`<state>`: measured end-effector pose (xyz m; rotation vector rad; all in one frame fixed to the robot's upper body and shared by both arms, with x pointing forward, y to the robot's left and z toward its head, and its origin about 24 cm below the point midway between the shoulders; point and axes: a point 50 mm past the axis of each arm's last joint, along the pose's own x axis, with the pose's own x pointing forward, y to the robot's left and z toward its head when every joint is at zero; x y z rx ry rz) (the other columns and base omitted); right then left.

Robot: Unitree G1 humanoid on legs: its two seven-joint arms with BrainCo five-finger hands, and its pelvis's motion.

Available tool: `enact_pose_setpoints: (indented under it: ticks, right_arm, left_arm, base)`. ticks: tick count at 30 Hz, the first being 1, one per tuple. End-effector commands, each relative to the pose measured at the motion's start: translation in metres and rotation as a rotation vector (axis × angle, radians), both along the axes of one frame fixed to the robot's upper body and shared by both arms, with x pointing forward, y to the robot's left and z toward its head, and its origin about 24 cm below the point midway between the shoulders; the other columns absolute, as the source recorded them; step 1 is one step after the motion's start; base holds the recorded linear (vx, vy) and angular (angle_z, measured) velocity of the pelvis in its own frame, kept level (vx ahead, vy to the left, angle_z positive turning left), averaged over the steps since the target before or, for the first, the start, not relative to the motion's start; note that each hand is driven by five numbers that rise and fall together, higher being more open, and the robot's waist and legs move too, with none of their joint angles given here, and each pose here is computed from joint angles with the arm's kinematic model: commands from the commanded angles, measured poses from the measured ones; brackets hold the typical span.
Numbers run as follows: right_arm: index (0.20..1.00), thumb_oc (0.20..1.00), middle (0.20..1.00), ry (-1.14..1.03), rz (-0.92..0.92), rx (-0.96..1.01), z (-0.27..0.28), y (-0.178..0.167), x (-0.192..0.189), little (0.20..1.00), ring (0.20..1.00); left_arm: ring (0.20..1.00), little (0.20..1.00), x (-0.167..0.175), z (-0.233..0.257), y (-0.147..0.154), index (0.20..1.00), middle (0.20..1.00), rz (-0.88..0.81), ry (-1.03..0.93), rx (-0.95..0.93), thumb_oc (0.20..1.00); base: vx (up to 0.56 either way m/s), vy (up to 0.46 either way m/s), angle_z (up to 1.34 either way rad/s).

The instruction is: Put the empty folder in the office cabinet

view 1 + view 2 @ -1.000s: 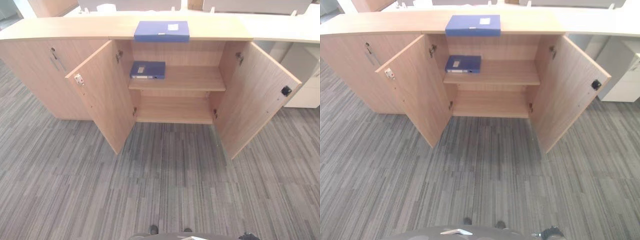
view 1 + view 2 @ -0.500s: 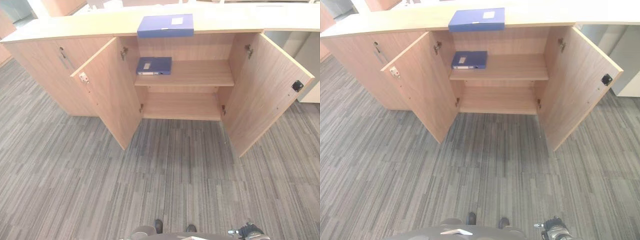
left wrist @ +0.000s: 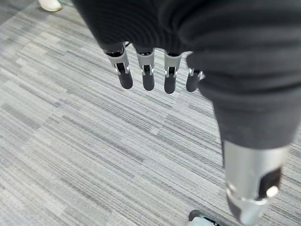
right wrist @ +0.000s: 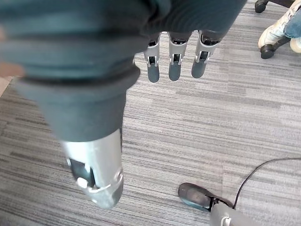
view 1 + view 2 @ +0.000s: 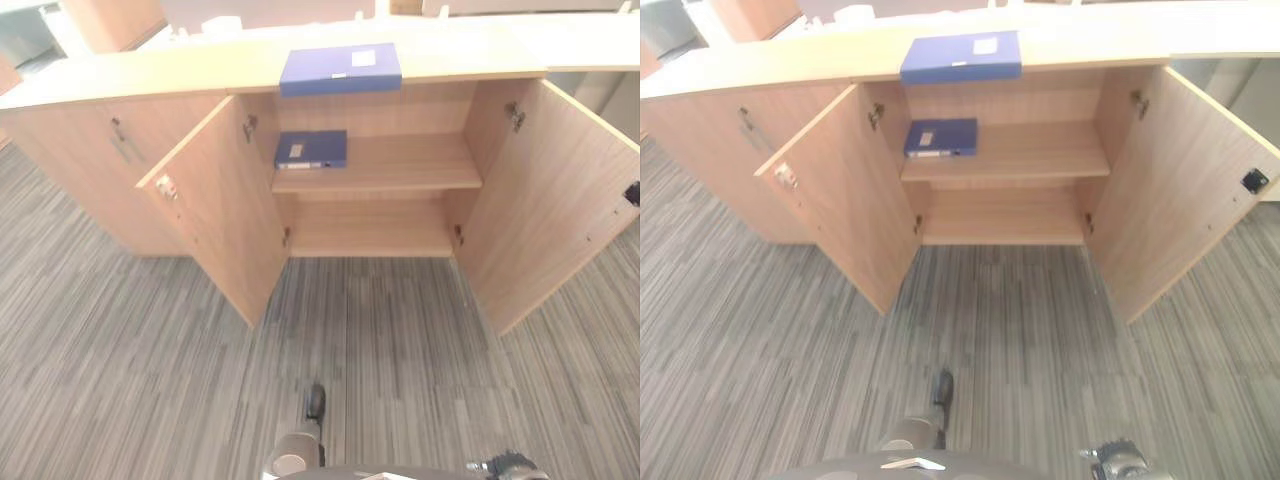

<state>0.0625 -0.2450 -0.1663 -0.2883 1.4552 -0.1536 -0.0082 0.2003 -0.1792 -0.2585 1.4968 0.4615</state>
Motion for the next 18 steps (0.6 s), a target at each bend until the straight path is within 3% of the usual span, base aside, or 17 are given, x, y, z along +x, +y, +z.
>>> enact_pose_setpoints:
  ticks: [1,7,11,18]
  right_arm:
    - [1.0,1.0,1.0,0.048,-0.021,-0.02,0.003,-0.015,-0.008,1.0,1.0]
    - [1.0,1.0,1.0,-0.031,-0.022,-0.018,0.005,-0.012,0.012,1.0,1.0]
    - [1.0,1.0,1.0,-0.111,-0.031,-0.015,0.009,-0.012,0.033,1.0,1.0]
    - [1.0,1.0,1.0,-0.075,-0.069,-0.016,0.008,-0.015,0.021,1.0,1.0]
  left_arm:
    - [1.0,1.0,-0.024,0.004,0.015,1.0,1.0,-0.037,0.088,0.028,1.0]
    - [1.0,1.0,-0.014,0.005,0.023,1.0,1.0,-0.05,0.053,0.041,1.0]
    - [1.0,1.0,0.007,0.004,0.026,1.0,1.0,-0.078,-0.02,0.065,1.0]
    - [1.0,1.0,0.011,0.004,0.025,1.0,1.0,-0.107,-0.027,0.065,1.0]
  base:
    - [0.29,0.41,-0.45]
    - [0.24,0.235,0.03]
    - [0.19,-0.158,0.07]
    - [0.24,-0.2,0.34]
